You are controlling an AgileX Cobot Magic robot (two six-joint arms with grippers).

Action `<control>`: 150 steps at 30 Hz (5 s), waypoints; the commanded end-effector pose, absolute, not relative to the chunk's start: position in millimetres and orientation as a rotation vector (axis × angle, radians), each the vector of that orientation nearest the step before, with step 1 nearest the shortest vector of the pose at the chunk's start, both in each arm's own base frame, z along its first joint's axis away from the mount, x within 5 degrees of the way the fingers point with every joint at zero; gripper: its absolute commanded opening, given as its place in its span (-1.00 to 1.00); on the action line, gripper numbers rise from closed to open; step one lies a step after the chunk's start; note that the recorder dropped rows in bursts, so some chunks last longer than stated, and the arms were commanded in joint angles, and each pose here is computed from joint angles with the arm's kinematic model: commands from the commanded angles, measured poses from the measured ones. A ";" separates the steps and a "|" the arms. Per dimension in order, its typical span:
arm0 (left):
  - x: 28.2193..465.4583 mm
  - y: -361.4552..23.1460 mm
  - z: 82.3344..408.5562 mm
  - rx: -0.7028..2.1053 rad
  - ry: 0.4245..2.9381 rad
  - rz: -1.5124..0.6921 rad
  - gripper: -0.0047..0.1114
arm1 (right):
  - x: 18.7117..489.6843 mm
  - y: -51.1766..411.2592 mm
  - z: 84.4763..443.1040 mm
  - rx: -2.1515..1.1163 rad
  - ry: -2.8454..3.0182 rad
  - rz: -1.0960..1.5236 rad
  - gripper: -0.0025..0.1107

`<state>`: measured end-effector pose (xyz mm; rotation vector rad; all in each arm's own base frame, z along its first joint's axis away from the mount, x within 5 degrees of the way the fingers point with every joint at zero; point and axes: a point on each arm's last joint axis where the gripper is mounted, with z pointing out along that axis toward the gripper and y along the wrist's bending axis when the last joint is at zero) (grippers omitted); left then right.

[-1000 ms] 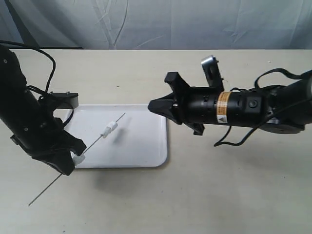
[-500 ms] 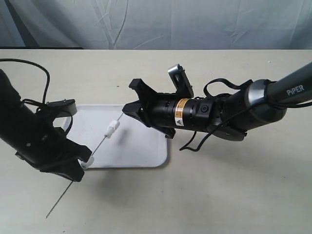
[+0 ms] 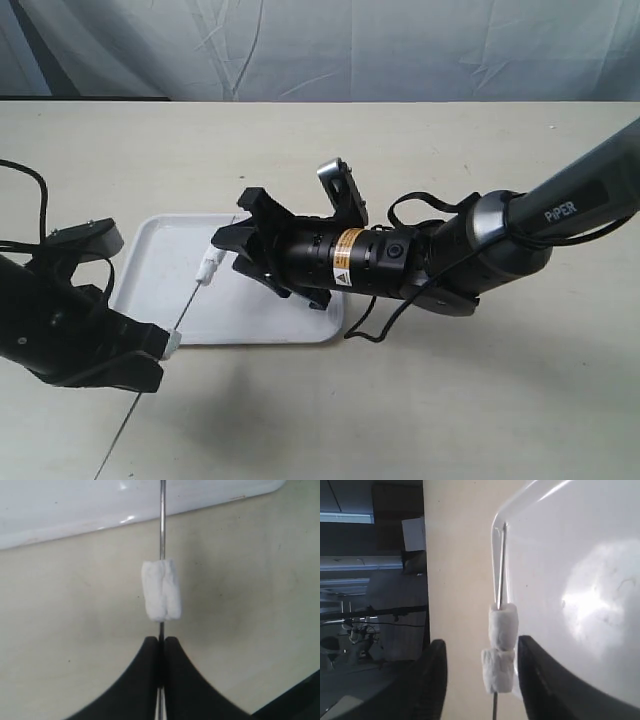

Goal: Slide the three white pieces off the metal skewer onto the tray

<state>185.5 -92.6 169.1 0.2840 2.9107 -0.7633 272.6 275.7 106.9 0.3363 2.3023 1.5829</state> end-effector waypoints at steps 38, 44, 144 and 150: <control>162.1 -93.7 175.0 0.356 2.854 -0.886 -0.92 | 258.0 290.0 109.9 0.221 2.310 1.640 -0.51; 160.7 -93.8 175.0 0.370 2.864 -0.894 -0.92 | 258.0 290.0 109.9 0.221 2.310 1.640 -0.55; 121.8 -94.2 171.6 0.222 2.955 -1.125 -0.92 | 285.3 282.5 107.0 0.071 2.472 1.318 -0.54; 116.2 -95.0 173.2 0.202 3.012 -1.179 -0.92 | 294.6 273.2 105.3 0.107 2.460 1.252 -0.54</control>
